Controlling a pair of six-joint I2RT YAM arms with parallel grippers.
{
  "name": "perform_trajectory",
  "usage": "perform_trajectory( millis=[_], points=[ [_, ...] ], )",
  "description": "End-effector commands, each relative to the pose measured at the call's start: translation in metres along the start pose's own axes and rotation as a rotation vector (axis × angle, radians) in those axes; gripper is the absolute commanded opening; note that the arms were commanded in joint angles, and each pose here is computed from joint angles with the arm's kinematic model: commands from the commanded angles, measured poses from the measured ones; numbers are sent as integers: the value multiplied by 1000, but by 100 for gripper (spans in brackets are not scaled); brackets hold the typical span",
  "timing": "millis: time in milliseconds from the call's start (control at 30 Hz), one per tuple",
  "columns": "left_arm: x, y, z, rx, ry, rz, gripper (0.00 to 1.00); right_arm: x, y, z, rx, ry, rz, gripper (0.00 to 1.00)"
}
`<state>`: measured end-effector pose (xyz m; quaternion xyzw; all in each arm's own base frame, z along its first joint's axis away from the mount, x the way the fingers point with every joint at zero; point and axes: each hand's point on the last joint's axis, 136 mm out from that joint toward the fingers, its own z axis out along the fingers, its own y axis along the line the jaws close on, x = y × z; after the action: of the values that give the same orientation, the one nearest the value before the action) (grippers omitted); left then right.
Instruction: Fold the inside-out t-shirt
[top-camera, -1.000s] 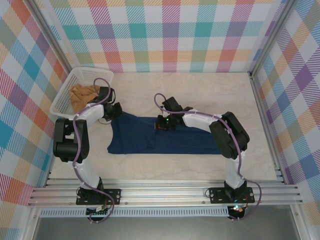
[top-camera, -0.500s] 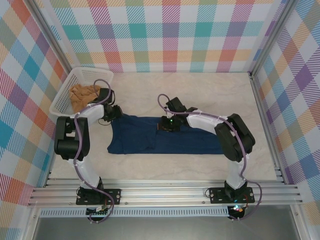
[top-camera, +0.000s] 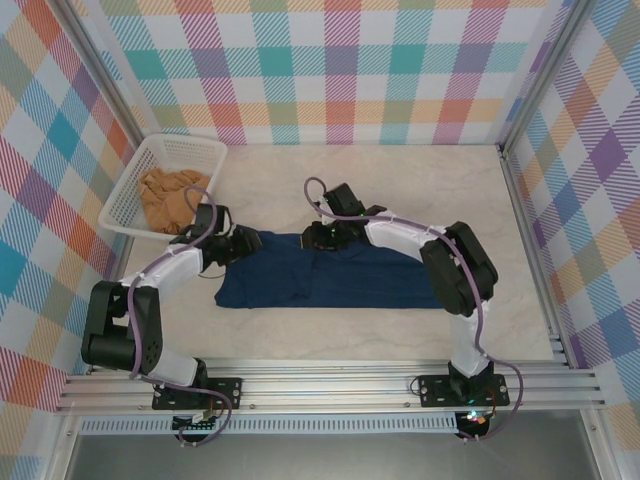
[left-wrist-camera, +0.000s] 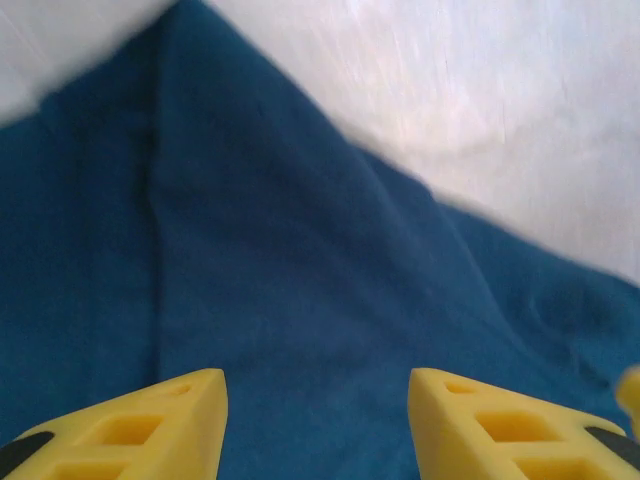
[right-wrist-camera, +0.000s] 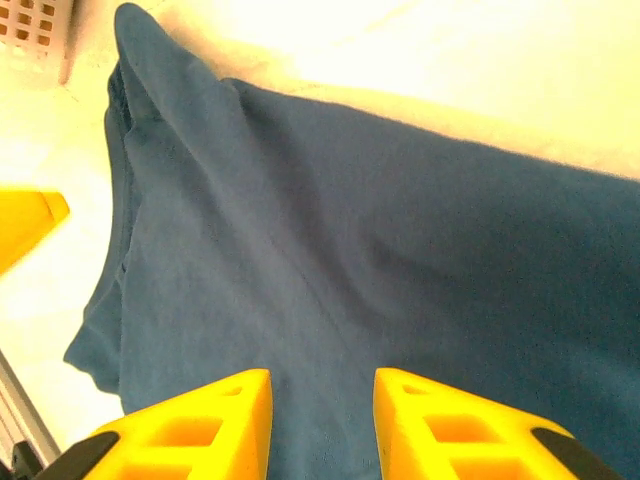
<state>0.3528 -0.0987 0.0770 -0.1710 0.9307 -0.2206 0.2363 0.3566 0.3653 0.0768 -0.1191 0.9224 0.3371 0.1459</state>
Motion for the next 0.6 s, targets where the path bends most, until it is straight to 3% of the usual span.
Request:
perform_trajectory(
  millis=[0, 167, 333, 467, 567],
  points=[
    [22, -1, 19, 32, 70, -10, 51, 9, -13, 17, 37, 62, 7, 29],
    [45, 23, 38, -28, 127, -26, 50, 27, -46, 27, 113, 111, 65, 26],
    [45, 24, 34, -31, 115, 0, 51, 26, -51, 12, 149, 121, 20, 27],
    [28, 15, 11, -28, 31, 36, 52, 19, -40, -24, 136, 74, -54, 34],
    [15, 27, -9, -117, -55, 56, 57, 26, -37, -46, 146, 53, -91, 38]
  ],
)
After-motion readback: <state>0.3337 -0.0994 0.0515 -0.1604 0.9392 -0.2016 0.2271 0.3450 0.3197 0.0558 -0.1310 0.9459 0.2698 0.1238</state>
